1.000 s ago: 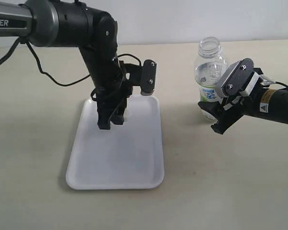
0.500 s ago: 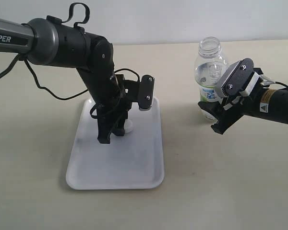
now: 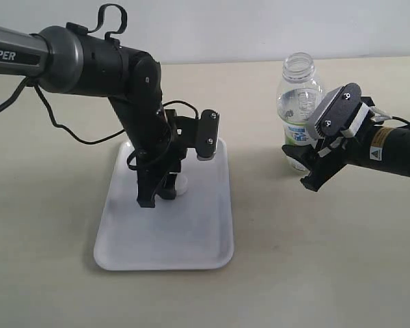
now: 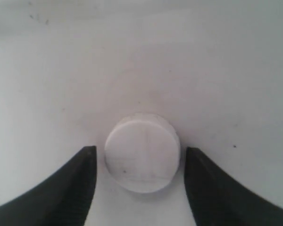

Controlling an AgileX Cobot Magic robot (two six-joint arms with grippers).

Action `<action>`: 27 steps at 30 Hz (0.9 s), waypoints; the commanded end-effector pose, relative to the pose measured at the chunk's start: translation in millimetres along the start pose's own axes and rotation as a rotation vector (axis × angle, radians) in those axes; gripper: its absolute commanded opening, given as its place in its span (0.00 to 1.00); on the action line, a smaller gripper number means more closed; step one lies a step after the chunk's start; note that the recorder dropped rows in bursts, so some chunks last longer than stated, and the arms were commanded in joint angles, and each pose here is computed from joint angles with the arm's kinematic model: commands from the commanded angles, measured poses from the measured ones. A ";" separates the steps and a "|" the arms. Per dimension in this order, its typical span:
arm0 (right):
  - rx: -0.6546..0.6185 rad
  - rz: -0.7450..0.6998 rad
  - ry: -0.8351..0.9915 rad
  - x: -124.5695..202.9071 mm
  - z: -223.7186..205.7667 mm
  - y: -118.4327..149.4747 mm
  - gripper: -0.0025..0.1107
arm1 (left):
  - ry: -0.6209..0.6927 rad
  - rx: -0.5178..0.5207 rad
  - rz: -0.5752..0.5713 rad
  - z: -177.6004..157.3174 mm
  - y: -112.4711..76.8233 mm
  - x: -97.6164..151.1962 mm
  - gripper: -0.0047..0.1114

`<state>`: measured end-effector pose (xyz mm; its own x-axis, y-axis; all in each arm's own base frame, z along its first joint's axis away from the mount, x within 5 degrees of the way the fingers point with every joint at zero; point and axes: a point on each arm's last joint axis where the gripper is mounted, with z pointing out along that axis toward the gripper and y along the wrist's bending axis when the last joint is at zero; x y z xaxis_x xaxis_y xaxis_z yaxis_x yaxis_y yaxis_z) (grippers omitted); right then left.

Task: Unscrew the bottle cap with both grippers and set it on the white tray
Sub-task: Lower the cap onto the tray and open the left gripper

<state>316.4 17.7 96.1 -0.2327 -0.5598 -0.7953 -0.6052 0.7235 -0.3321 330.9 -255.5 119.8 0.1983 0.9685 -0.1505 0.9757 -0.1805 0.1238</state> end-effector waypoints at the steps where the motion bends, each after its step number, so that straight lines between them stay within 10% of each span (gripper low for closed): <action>1: 0.014 -0.003 -0.027 -3.7 -1.9 -2.8 0.02 | -0.012 0.006 -0.027 -1.6 -1.2 -0.9 0.61; 27: -0.065 0.328 -0.131 -11.8 -1.4 3.0 0.02 | -0.149 -0.133 -0.154 -78.6 1.2 -13.8 0.63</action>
<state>316.3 23.7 103.2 -0.3630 -0.2596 -0.8949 -0.5369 0.8432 -0.0268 323.2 -255.0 192.5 0.0883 0.9525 -0.2914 0.9772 -0.0261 0.2108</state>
